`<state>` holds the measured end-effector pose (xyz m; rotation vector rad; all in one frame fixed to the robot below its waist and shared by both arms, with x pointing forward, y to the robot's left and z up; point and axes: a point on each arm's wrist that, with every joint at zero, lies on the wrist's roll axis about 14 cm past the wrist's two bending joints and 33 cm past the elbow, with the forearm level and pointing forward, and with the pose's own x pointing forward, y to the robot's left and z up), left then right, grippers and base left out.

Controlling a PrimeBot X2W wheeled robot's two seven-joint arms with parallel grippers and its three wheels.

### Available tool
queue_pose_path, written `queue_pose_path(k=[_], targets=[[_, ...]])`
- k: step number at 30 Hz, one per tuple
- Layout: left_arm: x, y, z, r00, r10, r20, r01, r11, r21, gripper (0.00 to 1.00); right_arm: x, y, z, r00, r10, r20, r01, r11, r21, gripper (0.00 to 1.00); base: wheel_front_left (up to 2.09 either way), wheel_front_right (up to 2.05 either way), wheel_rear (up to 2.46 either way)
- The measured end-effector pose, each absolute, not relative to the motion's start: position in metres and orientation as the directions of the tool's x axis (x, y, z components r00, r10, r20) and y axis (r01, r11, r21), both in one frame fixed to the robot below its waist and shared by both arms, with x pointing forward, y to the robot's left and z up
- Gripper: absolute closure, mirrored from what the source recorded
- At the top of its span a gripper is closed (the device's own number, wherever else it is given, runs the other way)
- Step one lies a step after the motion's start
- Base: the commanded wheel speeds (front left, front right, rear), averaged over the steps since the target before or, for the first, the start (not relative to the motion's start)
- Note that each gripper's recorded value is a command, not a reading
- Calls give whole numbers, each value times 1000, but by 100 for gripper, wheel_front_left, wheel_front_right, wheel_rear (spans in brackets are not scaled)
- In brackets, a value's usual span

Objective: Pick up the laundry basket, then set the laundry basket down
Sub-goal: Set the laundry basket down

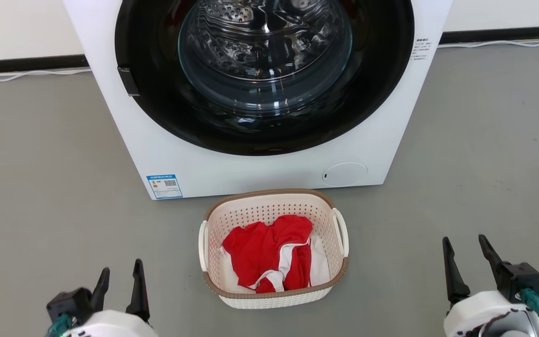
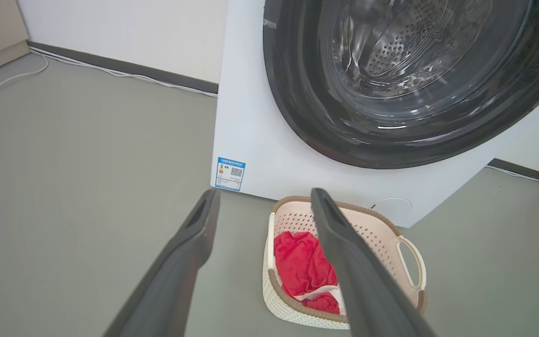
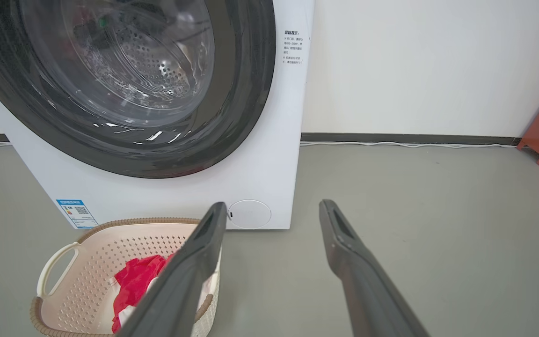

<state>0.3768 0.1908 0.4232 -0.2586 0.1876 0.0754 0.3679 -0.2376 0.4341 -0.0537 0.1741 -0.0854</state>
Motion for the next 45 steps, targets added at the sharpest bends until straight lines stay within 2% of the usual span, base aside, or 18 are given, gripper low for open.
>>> queue_pose_path(k=[27, 28, 29, 35, 37, 40, 45], targets=[[370, 193, 418, 977, 66, -203, -117, 962, -246, 0, 362, -237, 426, 976, -101, -190, 93, 994, -51, 0, 0, 0, 0], [370, 193, 417, 976, 64, -206, -115, 963, -243, 70, 362, -238, 426, 976, -102, -192, 94, 994, -51, 0, 0, 0, 0], [370, 191, 415, 976, 56, -212, -108, 964, -242, 100, 362, -238, 426, 976, -103, -193, 95, 994, -52, 0, 0, 0, 0], [375, 199, 420, 977, 83, -195, -124, 971, -207, 100, 362, -240, 423, 974, -108, -199, 99, 994, -53, 0, 0, 0, 0], [372, 206, 399, 956, 130, -264, -212, 925, -314, 100, 363, -240, 418, 971, -109, -215, 99, 993, -57, 0, 0, 0, 0], [377, 203, 379, 933, 126, -337, -261, 882, -393, 100, 365, -240, 413, 967, -109, -229, 97, 993, -60, 0, 0, 0, 0], [404, 178, 355, 905, 53, -422, -259, 856, -447, 100, 386, -238, 413, 970, -99, -222, 85, 994, -69, 0, 0, 0, 0]])
